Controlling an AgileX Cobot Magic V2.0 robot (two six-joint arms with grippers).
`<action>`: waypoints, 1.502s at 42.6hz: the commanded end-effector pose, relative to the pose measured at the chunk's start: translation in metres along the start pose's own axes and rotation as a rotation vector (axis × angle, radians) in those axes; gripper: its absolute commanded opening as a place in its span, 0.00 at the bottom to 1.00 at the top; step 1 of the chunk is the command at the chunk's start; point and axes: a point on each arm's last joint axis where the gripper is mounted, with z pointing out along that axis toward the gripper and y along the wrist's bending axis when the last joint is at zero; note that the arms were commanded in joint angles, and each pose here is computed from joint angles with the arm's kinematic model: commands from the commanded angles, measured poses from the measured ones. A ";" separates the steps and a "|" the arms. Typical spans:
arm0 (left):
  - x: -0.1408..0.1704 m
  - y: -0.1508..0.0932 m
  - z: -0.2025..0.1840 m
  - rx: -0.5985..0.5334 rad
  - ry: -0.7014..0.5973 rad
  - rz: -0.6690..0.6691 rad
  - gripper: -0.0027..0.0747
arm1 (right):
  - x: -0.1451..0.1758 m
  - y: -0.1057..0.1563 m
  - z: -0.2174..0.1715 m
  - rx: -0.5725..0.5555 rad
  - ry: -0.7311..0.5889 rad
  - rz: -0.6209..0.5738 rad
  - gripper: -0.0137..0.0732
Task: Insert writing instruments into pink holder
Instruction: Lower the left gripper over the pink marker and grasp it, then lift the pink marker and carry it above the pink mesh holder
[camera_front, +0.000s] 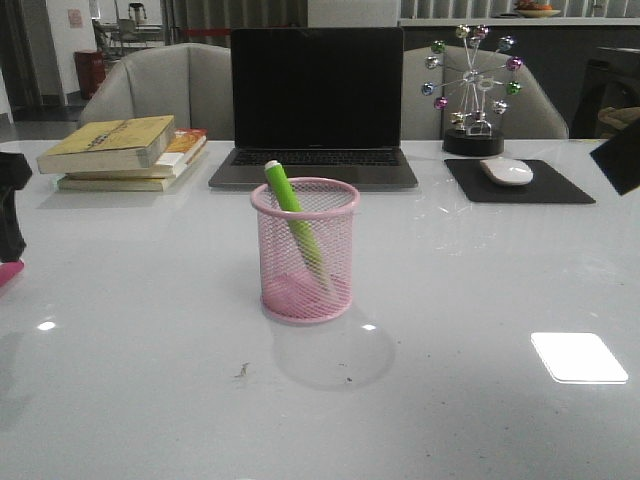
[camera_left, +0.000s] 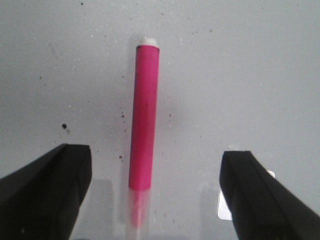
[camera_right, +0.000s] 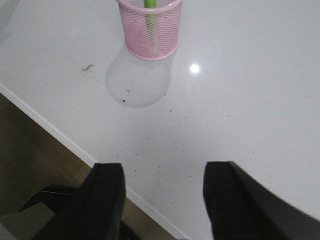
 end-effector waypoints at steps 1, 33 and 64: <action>-0.022 0.000 -0.003 0.005 -0.081 -0.015 0.79 | -0.013 -0.001 -0.008 0.008 -0.093 -0.001 0.70; -0.037 0.000 0.032 -0.017 -0.051 0.013 0.77 | -0.013 -0.001 -0.008 0.008 -0.093 -0.001 0.70; -0.036 -0.004 0.005 0.001 -0.101 0.013 0.15 | -0.013 -0.001 -0.008 0.008 -0.093 -0.001 0.70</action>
